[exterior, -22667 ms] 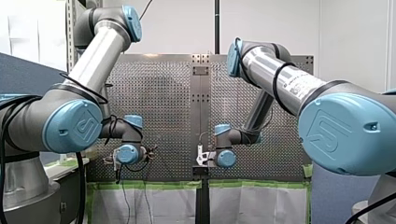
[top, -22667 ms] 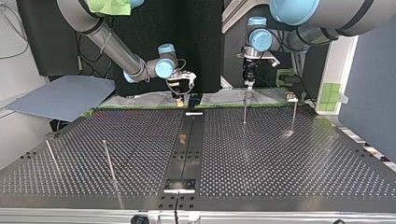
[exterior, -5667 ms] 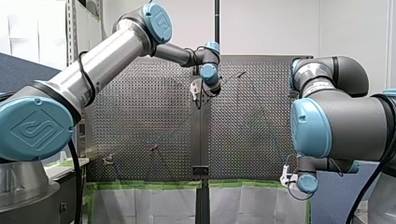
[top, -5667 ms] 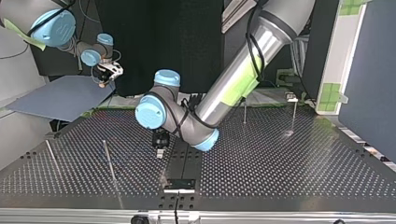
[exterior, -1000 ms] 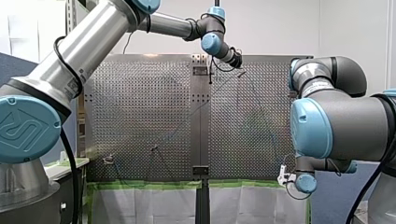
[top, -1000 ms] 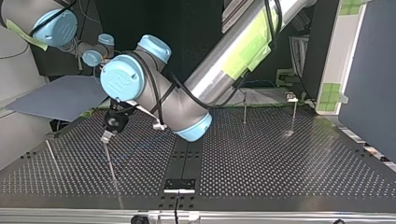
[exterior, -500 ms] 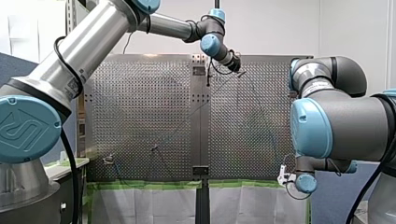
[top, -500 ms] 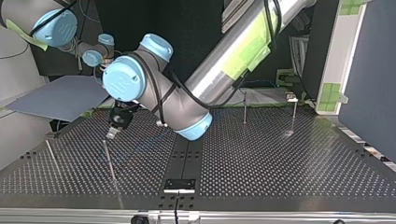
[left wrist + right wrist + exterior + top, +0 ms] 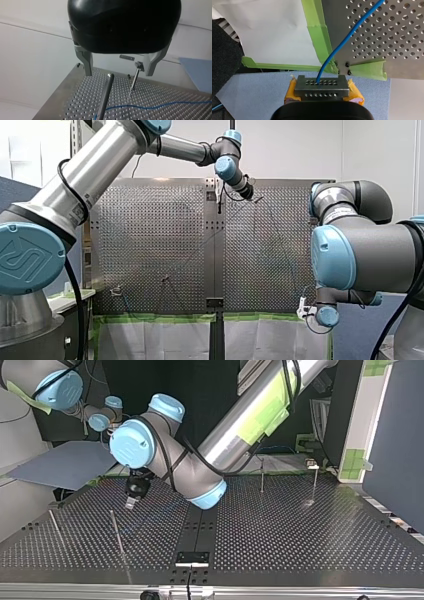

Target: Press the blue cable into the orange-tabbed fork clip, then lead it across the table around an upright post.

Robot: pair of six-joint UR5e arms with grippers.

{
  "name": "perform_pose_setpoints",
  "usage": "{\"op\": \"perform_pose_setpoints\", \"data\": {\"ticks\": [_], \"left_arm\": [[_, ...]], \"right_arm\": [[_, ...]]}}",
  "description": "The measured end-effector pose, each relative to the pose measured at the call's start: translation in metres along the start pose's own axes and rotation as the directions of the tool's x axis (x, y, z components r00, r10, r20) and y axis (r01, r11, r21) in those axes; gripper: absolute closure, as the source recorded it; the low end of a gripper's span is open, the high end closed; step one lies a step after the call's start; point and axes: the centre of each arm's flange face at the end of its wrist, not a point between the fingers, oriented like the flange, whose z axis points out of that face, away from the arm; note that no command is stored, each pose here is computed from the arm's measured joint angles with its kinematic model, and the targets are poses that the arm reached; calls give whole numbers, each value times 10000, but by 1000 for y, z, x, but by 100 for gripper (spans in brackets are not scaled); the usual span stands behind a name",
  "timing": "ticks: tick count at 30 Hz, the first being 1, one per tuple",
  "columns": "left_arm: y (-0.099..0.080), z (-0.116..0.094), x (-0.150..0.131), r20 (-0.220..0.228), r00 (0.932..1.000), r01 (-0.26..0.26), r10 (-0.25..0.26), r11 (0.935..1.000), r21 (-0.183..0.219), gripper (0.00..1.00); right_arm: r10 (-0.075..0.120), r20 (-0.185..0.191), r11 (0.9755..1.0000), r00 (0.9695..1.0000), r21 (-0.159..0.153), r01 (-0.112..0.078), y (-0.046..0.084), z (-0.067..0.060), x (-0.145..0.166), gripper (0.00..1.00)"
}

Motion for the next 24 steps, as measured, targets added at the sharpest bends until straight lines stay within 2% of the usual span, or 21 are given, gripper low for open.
{"op": "perform_pose_setpoints", "data": {"ticks": [5, 8, 24], "left_arm": [[4, -1, 0, 41, 10000, -26, 28, 9991, -412, 0], [5, -1, 0, 55, 10000, -57, 60, 9986, -517, 0], [4, -1, -1, 56, 9998, -203, 207, 9983, -552, 0]], "right_arm": [[0, 11, 10000, 10000, 12, 0, 0, 0, 0, 100], [0, 13, 10000, 10000, 15, 0, 0, 0, 0, 100], [-2, 21, 10000, 10000, 60, 2, -1, 0, 0, 100]]}}
